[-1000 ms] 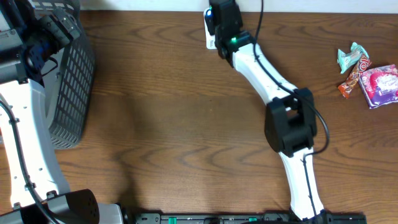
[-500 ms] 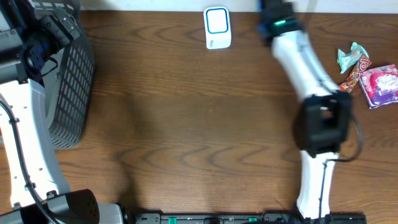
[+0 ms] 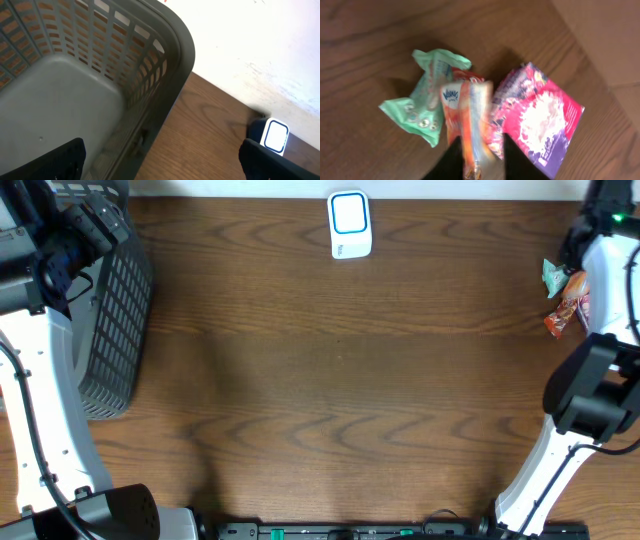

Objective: Scan the item barcode

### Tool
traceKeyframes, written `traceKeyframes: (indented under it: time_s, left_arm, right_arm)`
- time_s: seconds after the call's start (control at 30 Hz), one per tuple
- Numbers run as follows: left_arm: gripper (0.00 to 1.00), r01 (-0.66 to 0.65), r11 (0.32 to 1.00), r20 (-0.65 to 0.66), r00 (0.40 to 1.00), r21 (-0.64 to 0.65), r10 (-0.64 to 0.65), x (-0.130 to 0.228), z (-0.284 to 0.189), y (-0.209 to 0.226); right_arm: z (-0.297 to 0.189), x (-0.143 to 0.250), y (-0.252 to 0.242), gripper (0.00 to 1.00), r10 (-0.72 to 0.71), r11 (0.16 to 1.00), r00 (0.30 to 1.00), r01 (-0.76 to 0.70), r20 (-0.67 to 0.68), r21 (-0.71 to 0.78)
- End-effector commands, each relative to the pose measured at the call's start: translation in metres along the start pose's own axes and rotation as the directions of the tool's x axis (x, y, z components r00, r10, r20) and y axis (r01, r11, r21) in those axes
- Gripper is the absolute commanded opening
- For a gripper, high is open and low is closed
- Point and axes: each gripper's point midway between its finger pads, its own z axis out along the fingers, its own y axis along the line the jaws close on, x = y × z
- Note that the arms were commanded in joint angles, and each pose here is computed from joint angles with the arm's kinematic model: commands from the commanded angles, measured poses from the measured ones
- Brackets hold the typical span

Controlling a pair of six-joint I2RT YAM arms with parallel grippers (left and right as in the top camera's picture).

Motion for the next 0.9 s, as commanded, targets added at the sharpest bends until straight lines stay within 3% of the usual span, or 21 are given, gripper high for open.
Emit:
traceKeyframes:
  time_s: [0.0, 0.03, 0.17, 0.2, 0.23, 0.3, 0.5, 0.7, 0.87]
  left_arm:
    - [0.98, 0.006, 1.000, 0.015, 1.000, 0.005, -0.006, -0.004, -0.006, -0.002]
    - [0.98, 0.006, 1.000, 0.015, 1.000, 0.005, -0.006, -0.004, -0.006, -0.002]
    - [0.98, 0.006, 1.000, 0.015, 1.000, 0.005, -0.006, -0.004, -0.006, -0.002]
    - [0.98, 0.006, 1.000, 0.015, 1.000, 0.005, -0.006, -0.004, -0.006, -0.002]
    - [0.98, 0.006, 1.000, 0.015, 1.000, 0.005, -0.006, -0.004, -0.006, -0.002]
    - [0.98, 0.006, 1.000, 0.015, 1.000, 0.005, -0.006, -0.004, -0.006, -0.002]
    - [0.98, 0.006, 1.000, 0.015, 1.000, 0.005, -0.006, -0.004, -0.006, -0.002]
    - [0.98, 0.006, 1.000, 0.015, 1.000, 0.005, -0.006, -0.004, -0.006, -0.002]
    - [0.98, 0.006, 1.000, 0.015, 1.000, 0.005, -0.006, -0.004, -0.006, -0.002]
  right_arm:
    - [0.006, 0.007, -0.001, 0.49, 0.062, 0.997, 0.997, -0.063, -0.038, -0.047]
    - [0.007, 0.009, -0.005, 0.54, 0.070, 0.997, 0.996, -0.072, -0.049, -0.040]
    - [-0.002, 0.019, -0.012, 0.59, 0.055, 0.998, 0.994, -0.058, -0.091, -0.029]
    - [-0.009, 0.019, -0.015, 0.67, 0.057, 0.998, 0.994, -0.060, -0.095, -0.029]
    - [-0.018, 0.018, -0.017, 0.93, 0.060, 0.997, 0.994, -0.064, -0.092, -0.035]
    - [-0.044, 0.015, -0.023, 0.99, 0.092, 0.995, 0.992, -0.095, -0.083, -0.039]
    - [-0.160, 0.018, -0.039, 0.99, 0.192, 0.968, 0.980, -0.198, -0.053, -0.155]
    - [-0.260, 0.057, -0.041, 0.99, 0.124, 0.955, 0.992, -0.115, 0.014, -0.273]
    - [-0.302, 0.113, -0.021, 0.99, 0.023, 0.923, 0.997, 0.006, 0.071, -0.385]
